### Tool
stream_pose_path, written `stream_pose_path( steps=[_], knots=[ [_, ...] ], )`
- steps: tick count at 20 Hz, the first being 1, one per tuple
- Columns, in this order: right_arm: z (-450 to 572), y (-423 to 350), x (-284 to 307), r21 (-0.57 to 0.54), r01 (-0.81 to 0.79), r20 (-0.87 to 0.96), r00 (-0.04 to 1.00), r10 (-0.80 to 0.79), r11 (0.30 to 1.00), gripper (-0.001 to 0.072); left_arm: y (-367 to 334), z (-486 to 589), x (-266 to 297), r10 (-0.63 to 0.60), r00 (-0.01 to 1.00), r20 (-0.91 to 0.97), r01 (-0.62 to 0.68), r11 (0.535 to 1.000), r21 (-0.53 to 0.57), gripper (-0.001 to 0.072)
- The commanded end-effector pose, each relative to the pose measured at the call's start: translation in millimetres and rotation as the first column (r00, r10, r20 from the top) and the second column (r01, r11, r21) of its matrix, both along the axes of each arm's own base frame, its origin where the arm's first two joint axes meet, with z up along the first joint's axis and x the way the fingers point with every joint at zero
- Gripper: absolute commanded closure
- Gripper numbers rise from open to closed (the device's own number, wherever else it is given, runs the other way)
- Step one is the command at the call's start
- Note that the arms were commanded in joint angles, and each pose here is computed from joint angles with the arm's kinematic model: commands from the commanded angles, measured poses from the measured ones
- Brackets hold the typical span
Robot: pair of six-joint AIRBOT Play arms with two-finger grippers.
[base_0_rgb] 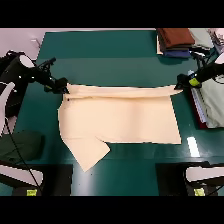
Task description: Fold the shirts.
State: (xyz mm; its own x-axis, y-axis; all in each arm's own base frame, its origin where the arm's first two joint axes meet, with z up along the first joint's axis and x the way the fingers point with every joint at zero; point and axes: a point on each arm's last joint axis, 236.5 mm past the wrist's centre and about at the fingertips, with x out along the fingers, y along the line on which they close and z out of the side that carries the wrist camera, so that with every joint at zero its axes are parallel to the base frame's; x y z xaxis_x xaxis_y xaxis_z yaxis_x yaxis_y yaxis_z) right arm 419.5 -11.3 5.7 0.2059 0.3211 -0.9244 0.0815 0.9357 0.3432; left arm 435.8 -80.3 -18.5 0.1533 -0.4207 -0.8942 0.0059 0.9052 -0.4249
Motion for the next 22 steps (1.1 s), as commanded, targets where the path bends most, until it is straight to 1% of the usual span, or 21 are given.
stream_pose_path(
  steps=[1,2,3,4,6,8,10,11,13,15,17,20,22],
  knots=[
    [-19,3,-16,0.003,0.017,-0.029,0.999,-0.017,1.0,0.069,2,-18,-17,0.004,0.998,-0.068,-0.004,1.0,0.007,0.0545],
    [-19,3,-17,0.003,0.017,-0.031,0.999,-0.017,1.0,0.0578,2,-18,-16,0.022,0.997,-0.069,-0.021,1.0,0.006,0.0207],
    [-19,3,-17,0.006,0.019,-0.03,0.999,-0.019,1.0,0.037,3,-17,-14,0.044,0.996,-0.072,-0.044,0.999,0.006,0.0145],
    [-18,6,-16,0.02,0.022,-0.029,0.999,-0.021,1.0,0.0321,3,-14,-14,0.047,0.997,-0.063,-0.047,0.999,0.007,0.0145],
    [-12,10,-23,0.054,0.022,-0.046,0.999,-0.02,0.998,0.0321,8,5,-16,0.038,0.999,-0.023,-0.037,0.999,0.033,0.0145],
    [4,11,-32,0.053,0.01,-0.039,0.999,-0.008,0.999,0.0322,31,24,-31,0.018,1.0,0.001,-0.018,0.99,0.143,0.0145],
    [28,14,-39,0.042,-0.01,0.006,1.0,0.01,0.999,0.0322,49,33,-64,0.044,0.999,0.004,-0.044,0.973,0.226,0.0145],
    [42,15,-41,0.033,-0.018,0.04,0.999,0.016,0.999,0.0323,50,31,-85,0.051,0.999,-0.006,-0.048,0.971,0.233,0.0145],
    [66,20,-43,0.014,-0.027,0.114,0.993,0.025,1.0,0.0323,44,13,-137,0.081,0.995,-0.062,-0.066,0.974,0.215,0.0145],
    [86,21,-44,0.0,-0.023,0.178,0.984,0.023,1.0,0.0323,30,-9,-191,0.103,0.985,-0.137,-0.08,0.983,0.168,0.0145],
    [100,21,-40,-0.007,-0.012,0.233,0.972,0.014,1.0,0.0323,17,-27,-231,0.12,0.974,-0.194,-0.097,0.988,0.12,0.0145],
    [105,21,-42,-0.01,-0.012,0.247,0.969,0.014,1.0,0.0323,0,-47,-264,0.144,0.952,-0.27,-0.134,0.989,0.056,0.0145],
    [105,22,-44,-0.01,-0.015,0.239,0.971,0.017,1.0,0.0323,-12,-57,-264,0.175,0.946,-0.272,-0.18,0.984,0.006,0.0145]
  ],
)
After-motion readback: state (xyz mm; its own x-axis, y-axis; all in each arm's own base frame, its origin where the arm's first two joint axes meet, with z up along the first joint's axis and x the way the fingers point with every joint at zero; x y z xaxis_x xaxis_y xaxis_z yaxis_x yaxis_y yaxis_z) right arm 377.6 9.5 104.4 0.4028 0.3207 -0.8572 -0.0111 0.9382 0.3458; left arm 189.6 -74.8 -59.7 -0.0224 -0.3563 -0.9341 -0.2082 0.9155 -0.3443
